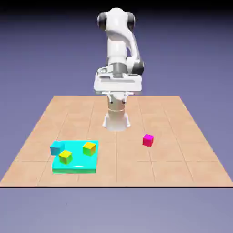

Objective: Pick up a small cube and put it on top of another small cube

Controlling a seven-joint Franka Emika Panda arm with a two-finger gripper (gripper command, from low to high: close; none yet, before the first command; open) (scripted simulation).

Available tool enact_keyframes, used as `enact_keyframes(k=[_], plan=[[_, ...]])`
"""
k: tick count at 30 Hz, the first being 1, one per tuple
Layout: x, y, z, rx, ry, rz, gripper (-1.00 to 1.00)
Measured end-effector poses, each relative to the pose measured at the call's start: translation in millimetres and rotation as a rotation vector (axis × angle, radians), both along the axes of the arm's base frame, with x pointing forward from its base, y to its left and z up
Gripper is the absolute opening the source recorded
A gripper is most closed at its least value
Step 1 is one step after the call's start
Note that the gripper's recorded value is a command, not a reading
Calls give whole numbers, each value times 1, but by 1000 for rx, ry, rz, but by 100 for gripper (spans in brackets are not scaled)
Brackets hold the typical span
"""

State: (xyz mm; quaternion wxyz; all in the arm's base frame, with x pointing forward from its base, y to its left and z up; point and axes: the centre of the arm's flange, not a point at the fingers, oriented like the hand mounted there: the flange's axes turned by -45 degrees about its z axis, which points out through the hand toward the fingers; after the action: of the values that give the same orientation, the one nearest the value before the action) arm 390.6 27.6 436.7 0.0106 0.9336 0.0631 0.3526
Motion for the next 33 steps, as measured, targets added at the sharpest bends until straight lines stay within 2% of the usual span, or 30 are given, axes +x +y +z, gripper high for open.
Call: enact_keyframes(k=[7, 15, 28, 29, 33], plan=[[-39, 116, -125, -233, 419, 383, 0], [-159, 194, -241, -522, 859, 841, 0], [-175, 186, -312, -550, 887, 875, 0], [-177, 185, -316, -545, 888, 877, -100], [-173, 187, -305, -556, 886, 872, -100]])
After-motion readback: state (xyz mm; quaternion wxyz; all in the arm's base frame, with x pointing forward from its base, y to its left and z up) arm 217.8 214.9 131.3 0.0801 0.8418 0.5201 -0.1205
